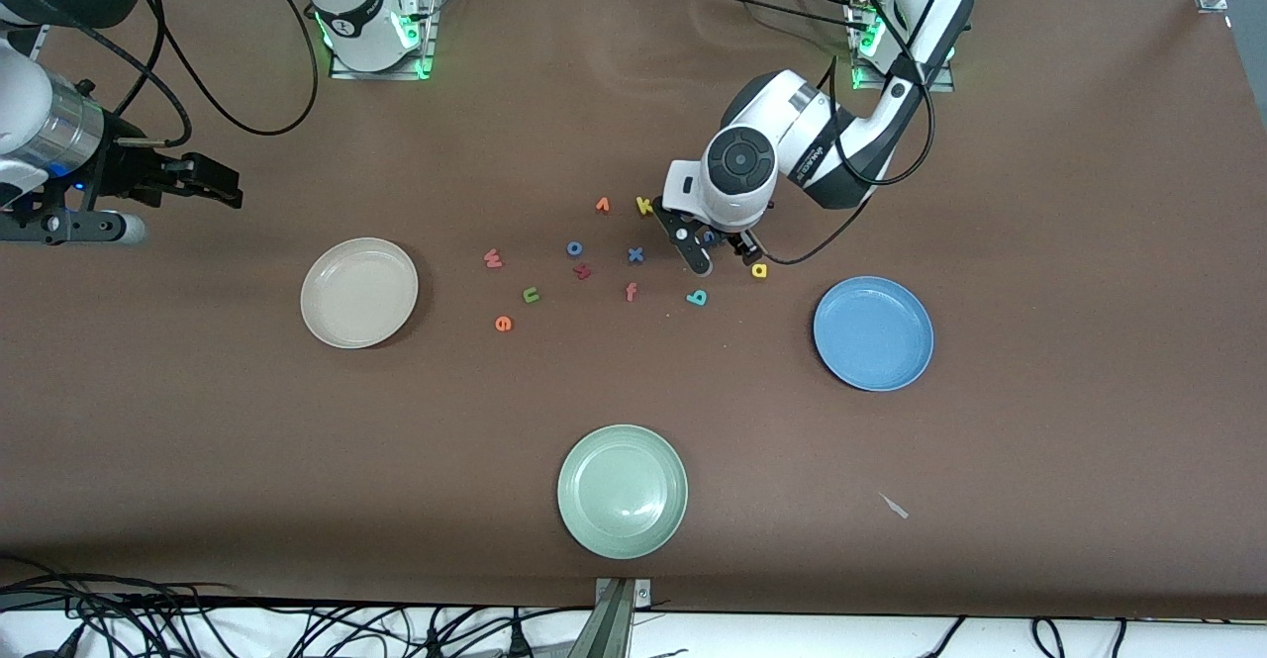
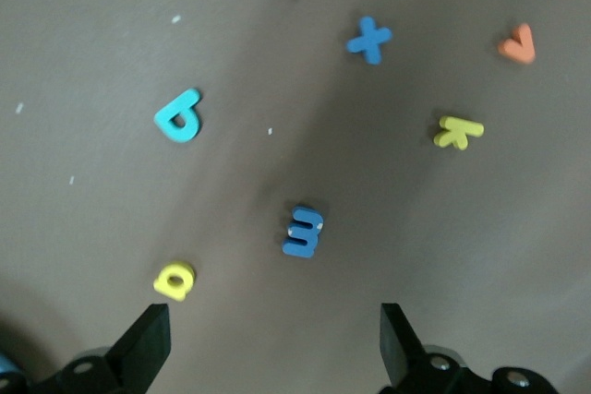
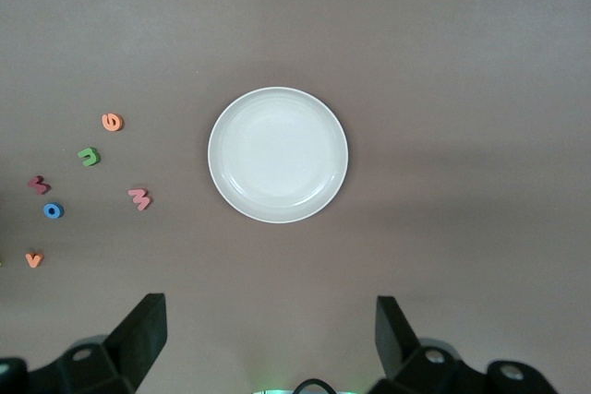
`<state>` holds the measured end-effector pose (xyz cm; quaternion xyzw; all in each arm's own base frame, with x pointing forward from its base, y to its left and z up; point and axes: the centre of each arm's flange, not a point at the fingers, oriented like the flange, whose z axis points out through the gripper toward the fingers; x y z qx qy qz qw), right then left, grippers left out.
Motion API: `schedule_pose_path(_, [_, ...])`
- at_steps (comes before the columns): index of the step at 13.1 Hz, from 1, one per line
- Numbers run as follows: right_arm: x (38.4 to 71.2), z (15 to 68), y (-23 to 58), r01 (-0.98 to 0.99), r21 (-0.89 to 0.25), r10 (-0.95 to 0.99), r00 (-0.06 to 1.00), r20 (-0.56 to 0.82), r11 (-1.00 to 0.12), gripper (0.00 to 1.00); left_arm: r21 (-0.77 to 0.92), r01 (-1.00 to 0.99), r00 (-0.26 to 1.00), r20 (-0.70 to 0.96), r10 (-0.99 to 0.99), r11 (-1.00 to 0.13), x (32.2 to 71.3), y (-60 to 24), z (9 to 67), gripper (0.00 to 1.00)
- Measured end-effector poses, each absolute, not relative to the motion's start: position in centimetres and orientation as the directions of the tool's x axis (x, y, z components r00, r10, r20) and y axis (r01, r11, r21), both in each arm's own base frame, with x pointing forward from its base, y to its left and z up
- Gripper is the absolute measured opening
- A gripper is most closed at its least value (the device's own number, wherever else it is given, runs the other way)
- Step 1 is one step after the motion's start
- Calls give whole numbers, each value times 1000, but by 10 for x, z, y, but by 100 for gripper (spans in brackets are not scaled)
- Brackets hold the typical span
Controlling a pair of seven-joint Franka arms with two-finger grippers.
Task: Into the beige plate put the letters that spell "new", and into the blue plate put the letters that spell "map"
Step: 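Reach the left gripper over the blue foam letter 3, then grasp the blue 3 with the left gripper while the right gripper grasps pink m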
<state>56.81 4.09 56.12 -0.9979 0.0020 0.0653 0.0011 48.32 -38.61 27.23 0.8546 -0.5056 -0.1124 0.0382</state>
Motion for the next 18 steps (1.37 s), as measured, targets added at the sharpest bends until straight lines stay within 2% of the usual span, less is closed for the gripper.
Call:
schedule_pose_path(2, [568,561,46,-9,-45,-3,991,-133,-999,100,173,-891,407,-108,-907,-420,478,-378,250,100])
schedule_pose_path(5, [571,552,55,-19,-115,-1,988,-155,-993,100,179,-903,377,-108,-920,-391,463,-372,228,100])
schedule_pose_path(11, [587,475,122,69,-122,100,958,-269,-990,100,178,-915,350,-96,-932,-362,449,-381,221,100])
schedule_pose_path(15, [592,458,163,101,-120,126,968,-218,-988,100,156,-919,356,-60,-933,-361,445,-379,212,100])
schedule_pose_path(18, [587,418,198,95,-111,114,977,-178,-989,100,149,-921,357,-49,-933,-360,436,-373,200,100])
